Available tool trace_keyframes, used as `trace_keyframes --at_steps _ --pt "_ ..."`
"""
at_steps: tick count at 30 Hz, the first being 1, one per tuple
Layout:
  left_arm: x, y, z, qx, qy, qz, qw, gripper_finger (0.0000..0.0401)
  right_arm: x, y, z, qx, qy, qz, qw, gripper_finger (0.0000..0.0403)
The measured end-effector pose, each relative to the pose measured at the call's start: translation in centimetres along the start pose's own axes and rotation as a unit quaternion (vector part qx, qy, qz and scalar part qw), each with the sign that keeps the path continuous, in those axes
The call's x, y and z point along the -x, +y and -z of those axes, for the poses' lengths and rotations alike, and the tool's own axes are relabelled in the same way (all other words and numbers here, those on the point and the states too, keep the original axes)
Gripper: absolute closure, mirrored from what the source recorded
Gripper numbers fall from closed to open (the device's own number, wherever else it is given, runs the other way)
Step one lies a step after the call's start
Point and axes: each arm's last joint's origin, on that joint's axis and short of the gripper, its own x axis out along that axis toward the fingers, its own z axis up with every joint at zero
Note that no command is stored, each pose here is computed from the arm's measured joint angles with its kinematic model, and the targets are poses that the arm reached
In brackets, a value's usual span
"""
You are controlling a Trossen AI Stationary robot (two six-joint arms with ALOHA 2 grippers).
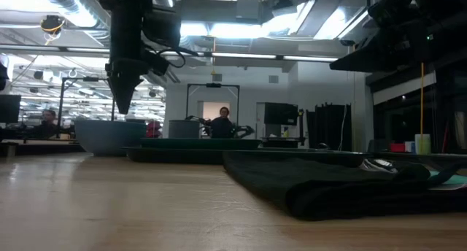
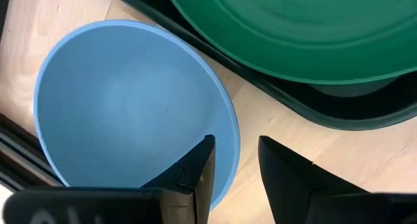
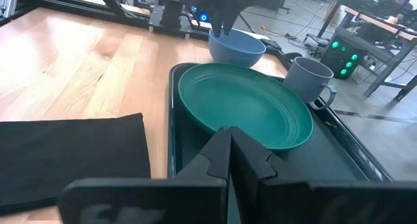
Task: Set up tray
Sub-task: Put the blue bowl on the green plate on the green serving tray
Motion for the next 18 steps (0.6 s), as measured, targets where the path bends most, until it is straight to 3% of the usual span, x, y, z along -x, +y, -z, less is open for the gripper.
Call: trace_keyframes --at_steps 18 --pt "-3.1 -0.2 1.5 -0.013 0.021 -0.005 1.000 0.0304 0.0 0.0 -0.1 0.001 -0.007 0.001 1.000 0.0392"
